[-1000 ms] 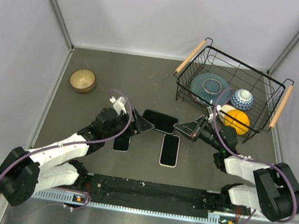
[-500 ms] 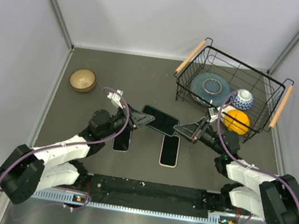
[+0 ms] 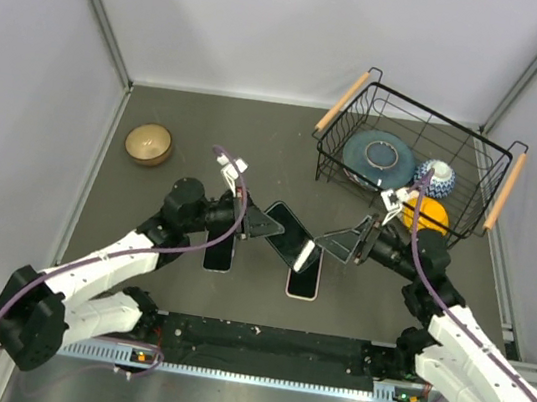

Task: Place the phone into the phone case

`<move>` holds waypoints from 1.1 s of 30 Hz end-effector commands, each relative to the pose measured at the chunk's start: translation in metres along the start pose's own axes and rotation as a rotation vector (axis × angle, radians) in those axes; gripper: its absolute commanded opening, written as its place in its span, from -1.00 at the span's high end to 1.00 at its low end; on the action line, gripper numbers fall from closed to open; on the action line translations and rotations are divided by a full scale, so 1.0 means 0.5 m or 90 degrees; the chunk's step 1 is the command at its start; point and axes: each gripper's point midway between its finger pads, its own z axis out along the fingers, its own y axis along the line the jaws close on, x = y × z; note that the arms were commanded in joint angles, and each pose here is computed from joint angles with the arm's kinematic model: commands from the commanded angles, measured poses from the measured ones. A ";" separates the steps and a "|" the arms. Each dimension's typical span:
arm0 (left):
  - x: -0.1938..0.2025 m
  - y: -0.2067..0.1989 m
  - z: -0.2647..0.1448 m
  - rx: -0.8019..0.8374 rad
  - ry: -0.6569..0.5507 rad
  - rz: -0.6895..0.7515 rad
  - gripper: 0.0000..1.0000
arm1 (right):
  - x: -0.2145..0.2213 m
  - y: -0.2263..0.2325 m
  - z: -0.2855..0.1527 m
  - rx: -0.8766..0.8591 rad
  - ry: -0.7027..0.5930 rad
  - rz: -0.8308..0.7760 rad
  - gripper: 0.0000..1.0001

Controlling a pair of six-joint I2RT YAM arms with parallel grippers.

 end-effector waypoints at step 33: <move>0.086 0.019 0.013 0.038 0.274 0.076 1.00 | -0.016 0.157 0.089 -0.168 0.183 -0.154 0.95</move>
